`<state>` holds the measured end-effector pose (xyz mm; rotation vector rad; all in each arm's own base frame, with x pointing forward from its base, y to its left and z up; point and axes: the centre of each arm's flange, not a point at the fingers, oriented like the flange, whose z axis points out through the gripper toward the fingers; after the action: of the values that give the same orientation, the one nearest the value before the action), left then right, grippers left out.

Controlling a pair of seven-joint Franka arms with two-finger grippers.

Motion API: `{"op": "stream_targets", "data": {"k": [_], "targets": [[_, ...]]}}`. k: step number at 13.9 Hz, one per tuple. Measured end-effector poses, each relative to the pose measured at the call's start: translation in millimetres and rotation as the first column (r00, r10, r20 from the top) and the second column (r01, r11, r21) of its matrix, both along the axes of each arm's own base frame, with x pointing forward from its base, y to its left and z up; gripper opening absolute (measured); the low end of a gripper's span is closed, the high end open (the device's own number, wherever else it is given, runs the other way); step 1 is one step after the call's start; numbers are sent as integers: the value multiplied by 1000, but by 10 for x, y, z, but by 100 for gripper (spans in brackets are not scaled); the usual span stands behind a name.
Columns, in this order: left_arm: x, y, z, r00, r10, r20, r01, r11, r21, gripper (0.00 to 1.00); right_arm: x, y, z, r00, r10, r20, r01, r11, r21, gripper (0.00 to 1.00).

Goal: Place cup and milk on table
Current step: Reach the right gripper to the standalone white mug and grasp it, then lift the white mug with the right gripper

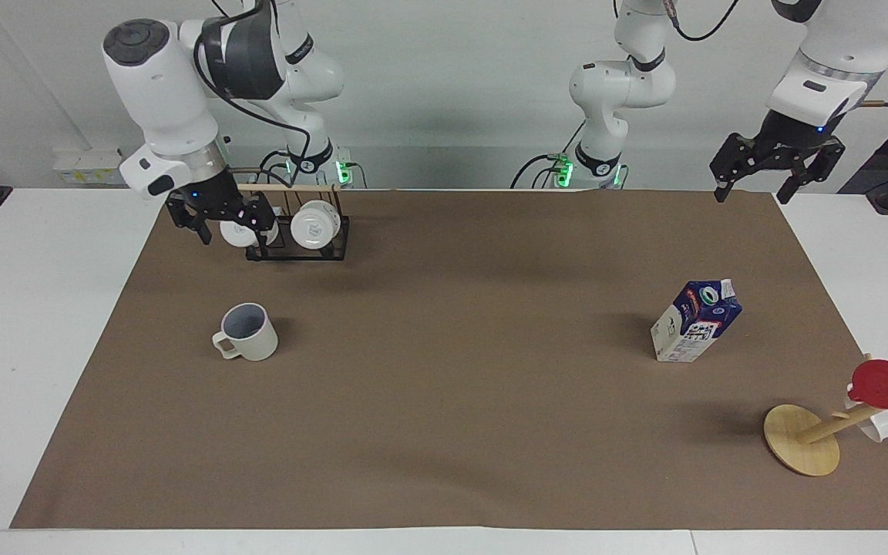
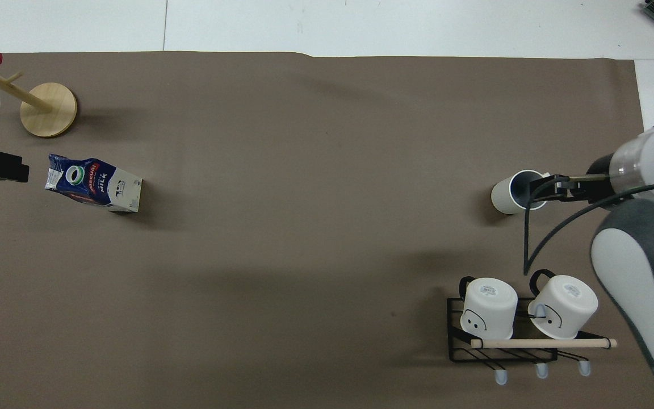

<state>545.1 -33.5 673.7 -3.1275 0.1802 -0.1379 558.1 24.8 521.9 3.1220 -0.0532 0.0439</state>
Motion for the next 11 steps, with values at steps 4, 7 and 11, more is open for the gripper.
{"op": "stream_targets", "data": {"k": [4, 7, 11], "targets": [[0, -1, 1, 1000, 0, 0, 0, 1000, 0, 100, 162, 78, -695, 999, 13, 29, -13, 1000, -5, 100], [-1, -3, 1, 1000, -1, 0, 1, 1000, 0, 100, 185, 79, -1037, 1000, 14, 27, -14, 1000, -8, 100], [-1, -3, 1, 1000, -1, 0, 1, 1000, 0, 100, 180, 66, -1505, 998, 46, 48, -45, 999, -13, 100]]}}
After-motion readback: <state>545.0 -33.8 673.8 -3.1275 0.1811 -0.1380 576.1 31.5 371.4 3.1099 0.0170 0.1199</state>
